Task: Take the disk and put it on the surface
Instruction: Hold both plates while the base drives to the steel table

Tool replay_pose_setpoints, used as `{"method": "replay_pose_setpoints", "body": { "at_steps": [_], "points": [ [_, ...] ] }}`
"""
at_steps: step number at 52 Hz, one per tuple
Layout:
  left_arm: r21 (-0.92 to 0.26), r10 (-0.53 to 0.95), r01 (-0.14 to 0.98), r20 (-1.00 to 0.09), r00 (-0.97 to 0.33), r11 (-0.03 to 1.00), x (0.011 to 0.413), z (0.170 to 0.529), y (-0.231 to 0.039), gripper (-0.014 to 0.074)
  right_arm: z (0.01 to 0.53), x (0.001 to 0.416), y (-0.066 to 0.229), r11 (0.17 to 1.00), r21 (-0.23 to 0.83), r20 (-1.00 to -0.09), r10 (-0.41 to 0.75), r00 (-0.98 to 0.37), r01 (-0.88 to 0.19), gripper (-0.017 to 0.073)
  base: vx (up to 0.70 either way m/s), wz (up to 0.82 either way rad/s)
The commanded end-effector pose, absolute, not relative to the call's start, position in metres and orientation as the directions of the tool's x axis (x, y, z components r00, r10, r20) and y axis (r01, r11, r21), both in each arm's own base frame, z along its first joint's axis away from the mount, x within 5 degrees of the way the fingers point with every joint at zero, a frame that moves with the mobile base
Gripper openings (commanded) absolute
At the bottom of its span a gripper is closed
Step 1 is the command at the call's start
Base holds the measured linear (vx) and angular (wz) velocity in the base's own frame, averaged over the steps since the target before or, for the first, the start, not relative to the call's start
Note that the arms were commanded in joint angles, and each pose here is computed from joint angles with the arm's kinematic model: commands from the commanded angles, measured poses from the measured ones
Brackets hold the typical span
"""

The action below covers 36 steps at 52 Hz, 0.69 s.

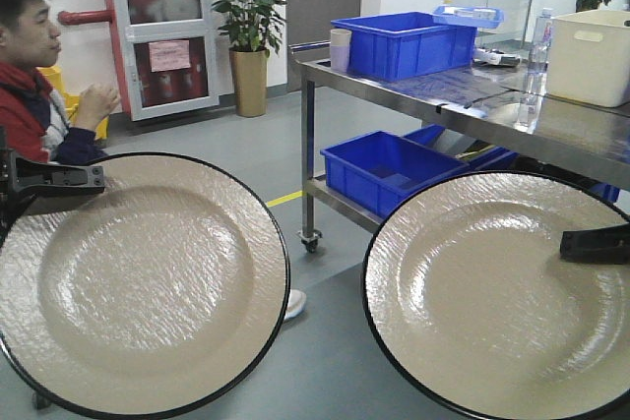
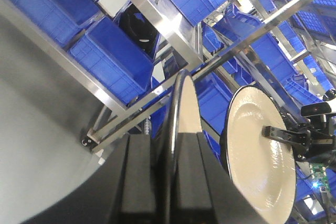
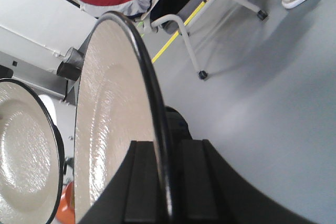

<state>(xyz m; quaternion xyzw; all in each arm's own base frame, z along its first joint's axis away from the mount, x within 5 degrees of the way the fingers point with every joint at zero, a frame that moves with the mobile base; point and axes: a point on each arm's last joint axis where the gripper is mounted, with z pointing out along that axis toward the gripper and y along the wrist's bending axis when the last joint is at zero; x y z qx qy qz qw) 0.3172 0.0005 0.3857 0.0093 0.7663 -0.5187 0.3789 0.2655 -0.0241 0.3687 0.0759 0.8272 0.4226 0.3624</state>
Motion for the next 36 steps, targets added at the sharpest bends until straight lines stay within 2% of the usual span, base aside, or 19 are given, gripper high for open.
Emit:
{"method": "replay_pose_setpoints", "body": {
  "at_steps": [1, 36],
  "points": [
    [-0.796, -0.438, 0.503, -0.605, -0.665, 0.336, 0.302, 0.4225, -0.0064, -0.0008, 0.3979, 0.2589, -0.0181, 0.555, 0.788, -0.566, 0.488, -0.664, -0.264, -0.0009, 0.37, -0.1],
    [-0.796, -0.438, 0.503, -0.605, -0.665, 0.336, 0.302, 0.4225, -0.0064, -0.0008, 0.3977, 0.2575, -0.0168, 0.548, 0.791, -0.562, 0.476, -0.676, -0.272, -0.0009, 0.47, -0.06]
  ]
}}
